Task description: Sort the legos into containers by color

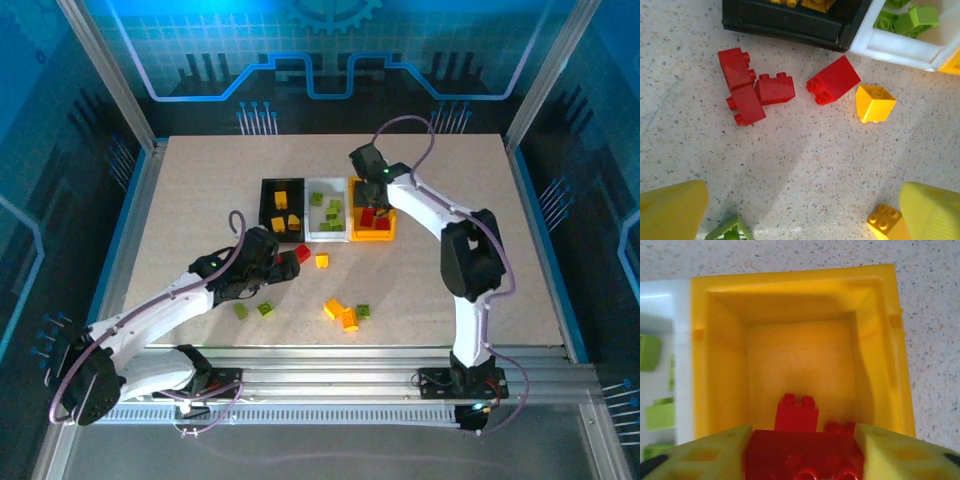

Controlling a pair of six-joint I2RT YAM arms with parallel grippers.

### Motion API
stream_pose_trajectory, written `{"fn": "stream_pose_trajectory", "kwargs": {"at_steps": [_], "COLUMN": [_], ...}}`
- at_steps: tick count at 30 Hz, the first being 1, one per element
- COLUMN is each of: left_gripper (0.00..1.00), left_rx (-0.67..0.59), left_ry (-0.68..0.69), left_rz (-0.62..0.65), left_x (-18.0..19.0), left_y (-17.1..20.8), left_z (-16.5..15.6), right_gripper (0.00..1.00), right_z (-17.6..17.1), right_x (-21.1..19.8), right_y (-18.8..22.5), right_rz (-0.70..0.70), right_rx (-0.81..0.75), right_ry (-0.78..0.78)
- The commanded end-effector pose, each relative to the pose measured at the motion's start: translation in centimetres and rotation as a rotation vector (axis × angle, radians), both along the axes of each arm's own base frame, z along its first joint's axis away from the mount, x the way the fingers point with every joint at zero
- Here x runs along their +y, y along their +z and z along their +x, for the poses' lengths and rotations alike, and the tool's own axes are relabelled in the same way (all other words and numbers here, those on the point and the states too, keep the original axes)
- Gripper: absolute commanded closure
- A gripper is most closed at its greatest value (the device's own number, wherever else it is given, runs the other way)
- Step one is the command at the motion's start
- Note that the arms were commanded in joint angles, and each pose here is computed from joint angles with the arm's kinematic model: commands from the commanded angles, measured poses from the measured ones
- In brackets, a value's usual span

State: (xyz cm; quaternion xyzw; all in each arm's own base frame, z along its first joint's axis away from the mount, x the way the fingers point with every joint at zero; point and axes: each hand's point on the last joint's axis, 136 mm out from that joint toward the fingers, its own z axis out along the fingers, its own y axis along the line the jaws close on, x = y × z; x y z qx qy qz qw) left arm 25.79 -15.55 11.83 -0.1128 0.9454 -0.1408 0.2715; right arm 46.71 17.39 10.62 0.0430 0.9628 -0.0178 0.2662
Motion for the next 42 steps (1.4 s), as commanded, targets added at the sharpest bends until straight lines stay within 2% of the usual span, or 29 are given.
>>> {"fn": "stream_pose_trajectory", "kwargs": {"at_steps": [1,5,11,15,20,23,30,39,42], "left_gripper": [0.01,0.01,0.01,0.01,0.07,0.15,0.15,0.24,0.32], "left_rx": [0.031,0.057,0.092,0.145,0.177,0.199,0.215,0.228,0.225], "left_ry": [-0.062,-0.124,-0.305,-0.442,-0.577,-0.593,-0.589,-0.565,-0.544], "left_rz": [-0.011,-0.011,-0.021,-0.031,0.044,0.079,0.175,0.248,0.236], "left_x": [-1.1,-2.5,-7.1,-11.5,-14.9,-15.1,-14.1,-13.8,-13.5], "left_y": [-0.4,-0.7,-1.0,-2.4,-4.8,-6.0,-7.2,-9.0,-9.1], "left_z": [-0.3,-0.4,-1.8,-3.9,-5.9,-6.1,-5.9,-4.5,-3.8], "right_gripper": [0.3,0.21,0.21,0.22,0.22,0.22,0.22,0.22,0.22], "right_z": [0.8,0.7,-2.9,-6.5,-9.7,-10.6,-11.2,-11.4,-11.5], "right_x": [-0.4,0.1,0.4,0.0,-1.5,-2.5,-3.9,-4.4,-4.5], "right_y": [1.5,3.3,5.9,5.1,3.2,2.8,2.5,2.7,2.7], "right_rz": [0.001,0.027,0.095,0.092,0.103,0.11,0.124,0.13,0.135], "right_rx": [-0.005,-0.038,-0.091,-0.081,-0.046,-0.042,-0.045,-0.055,-0.054], "right_ry": [-0.008,0.012,0.038,0.063,0.048,0.031,0.0,-0.018,-0.02]}}
